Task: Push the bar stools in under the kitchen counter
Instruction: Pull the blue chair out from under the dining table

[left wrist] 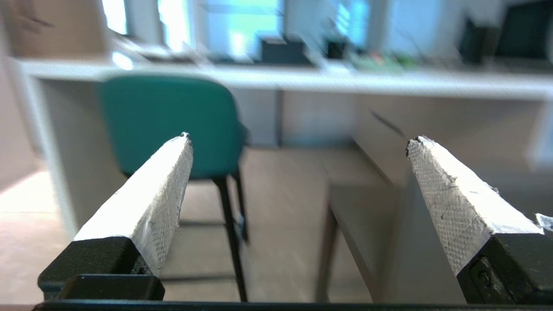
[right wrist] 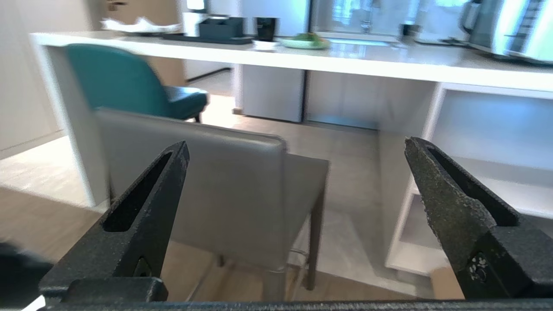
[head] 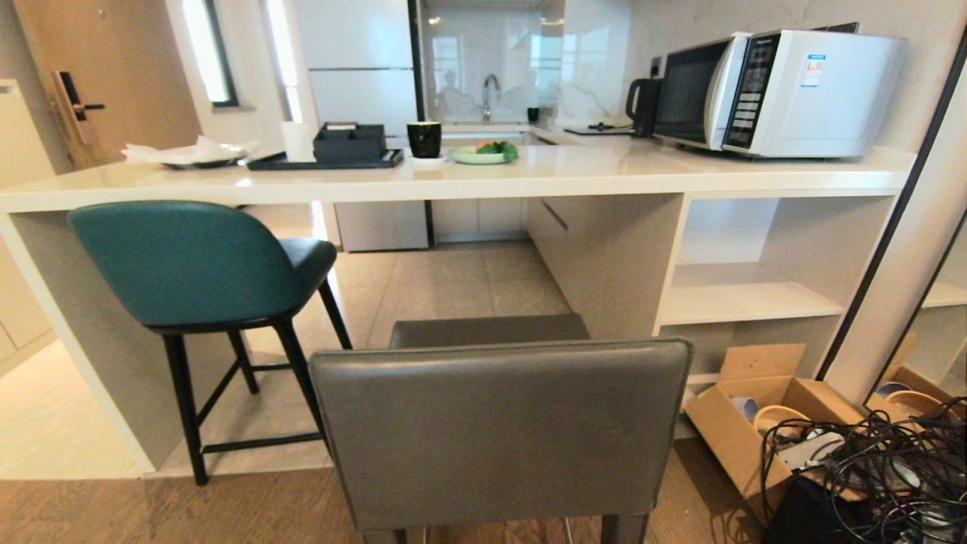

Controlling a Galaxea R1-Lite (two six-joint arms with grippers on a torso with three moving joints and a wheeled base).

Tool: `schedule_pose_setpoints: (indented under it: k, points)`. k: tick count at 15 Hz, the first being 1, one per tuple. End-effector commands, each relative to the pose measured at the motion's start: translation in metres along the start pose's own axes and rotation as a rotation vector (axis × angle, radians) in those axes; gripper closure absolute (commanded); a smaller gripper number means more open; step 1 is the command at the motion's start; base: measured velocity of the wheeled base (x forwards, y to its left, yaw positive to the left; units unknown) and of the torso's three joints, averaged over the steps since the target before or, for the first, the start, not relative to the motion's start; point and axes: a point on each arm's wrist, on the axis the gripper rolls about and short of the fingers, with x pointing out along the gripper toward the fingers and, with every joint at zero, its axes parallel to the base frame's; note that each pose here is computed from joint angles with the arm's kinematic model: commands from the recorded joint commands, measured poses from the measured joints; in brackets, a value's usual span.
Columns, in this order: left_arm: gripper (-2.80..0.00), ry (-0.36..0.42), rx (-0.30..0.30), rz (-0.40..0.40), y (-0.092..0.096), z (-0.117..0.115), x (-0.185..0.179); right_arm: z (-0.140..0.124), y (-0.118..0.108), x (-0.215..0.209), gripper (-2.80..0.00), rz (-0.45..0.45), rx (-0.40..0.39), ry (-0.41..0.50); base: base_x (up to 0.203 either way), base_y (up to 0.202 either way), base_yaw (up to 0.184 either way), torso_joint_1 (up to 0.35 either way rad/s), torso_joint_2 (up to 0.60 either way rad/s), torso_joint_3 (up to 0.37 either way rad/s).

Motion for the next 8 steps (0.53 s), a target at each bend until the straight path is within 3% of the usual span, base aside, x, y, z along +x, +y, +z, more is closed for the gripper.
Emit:
schedule_pose_setpoints:
  k: [1, 5, 8]
  points:
    - [-2.8, 0.009, -0.001, -0.049, -0.001, -0.019, -0.024, -0.007, 0.005, -0.012, -2.8, 0.013, -0.007, 0.011, 0.0, 0.0, 0.0, 0.0, 0.0, 0.0]
    - [-2.8, 0.19, 0.004, -0.099, -0.002, -0.064, -0.03, -0.06, 0.014, -0.041, -2.8, 0.021, -0.012, 0.077, 0.0, 0.0, 0.0, 0.0, 0.0, 0.0]
    - [-2.8, 0.268, 0.036, -0.104, -0.001, -0.089, -0.026, -0.109, 0.001, -0.027, -2.8, -0.164, -0.038, 0.2, 0.0, 0.0, 0.0, 0.0, 0.0, 0.0]
